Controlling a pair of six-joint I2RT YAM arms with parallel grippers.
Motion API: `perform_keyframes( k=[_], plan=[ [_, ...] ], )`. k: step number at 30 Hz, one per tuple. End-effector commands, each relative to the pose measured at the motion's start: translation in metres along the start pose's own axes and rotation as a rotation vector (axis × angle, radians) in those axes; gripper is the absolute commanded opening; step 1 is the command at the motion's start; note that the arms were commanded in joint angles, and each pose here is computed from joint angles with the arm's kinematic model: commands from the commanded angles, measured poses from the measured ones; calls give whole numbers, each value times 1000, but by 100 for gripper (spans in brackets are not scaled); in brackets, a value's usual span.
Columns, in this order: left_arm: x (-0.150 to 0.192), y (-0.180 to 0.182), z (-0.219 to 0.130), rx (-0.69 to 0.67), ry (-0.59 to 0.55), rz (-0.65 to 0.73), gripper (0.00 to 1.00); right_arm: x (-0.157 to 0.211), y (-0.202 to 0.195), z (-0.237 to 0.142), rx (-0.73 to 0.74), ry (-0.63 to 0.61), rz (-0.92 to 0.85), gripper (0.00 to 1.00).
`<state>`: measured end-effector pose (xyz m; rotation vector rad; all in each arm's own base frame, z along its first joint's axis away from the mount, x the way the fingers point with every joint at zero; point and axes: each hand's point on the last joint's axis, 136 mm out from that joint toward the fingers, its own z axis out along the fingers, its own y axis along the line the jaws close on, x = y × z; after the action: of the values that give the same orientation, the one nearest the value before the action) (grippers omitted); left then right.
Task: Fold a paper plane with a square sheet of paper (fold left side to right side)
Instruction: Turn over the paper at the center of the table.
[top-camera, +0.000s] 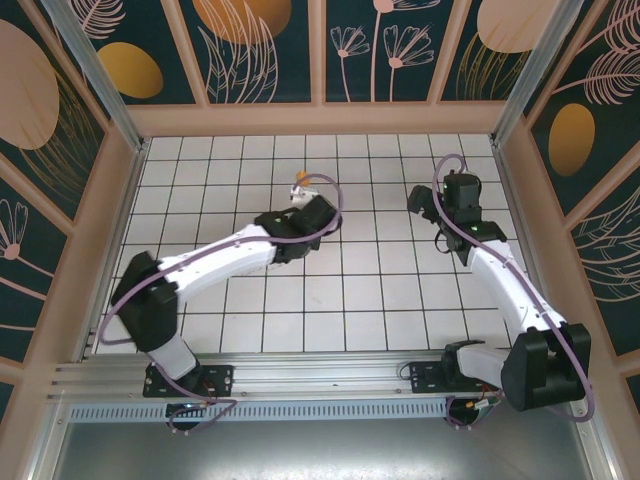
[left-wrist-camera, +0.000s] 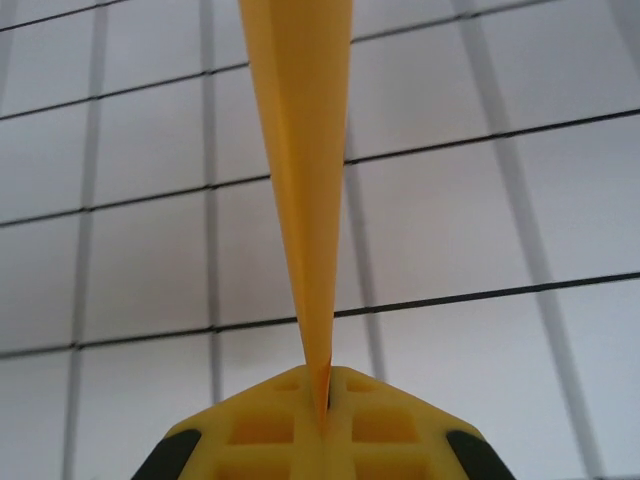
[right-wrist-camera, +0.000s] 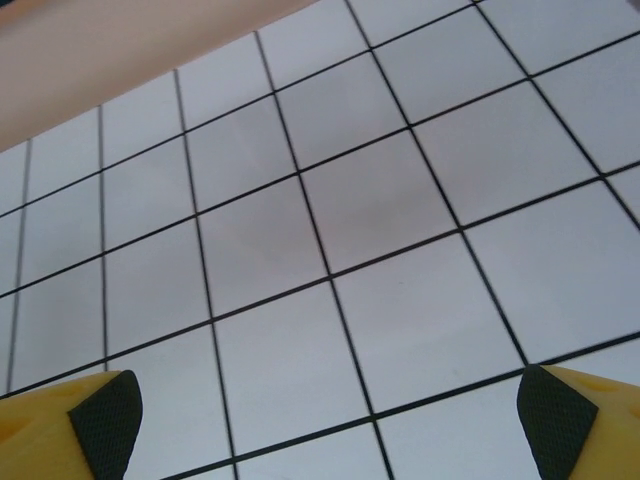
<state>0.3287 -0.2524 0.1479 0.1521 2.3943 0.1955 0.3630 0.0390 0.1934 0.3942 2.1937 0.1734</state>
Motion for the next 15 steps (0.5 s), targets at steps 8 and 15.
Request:
perform_keyframes(
  k=[8,15],
  plan=[
    [52,15,32,-408,180,220,0,3,-14,-3,44,-26,4,99],
    [67,-48,57,-171,342,215,0,11,-9,0,7,5,10,99]
  ],
)
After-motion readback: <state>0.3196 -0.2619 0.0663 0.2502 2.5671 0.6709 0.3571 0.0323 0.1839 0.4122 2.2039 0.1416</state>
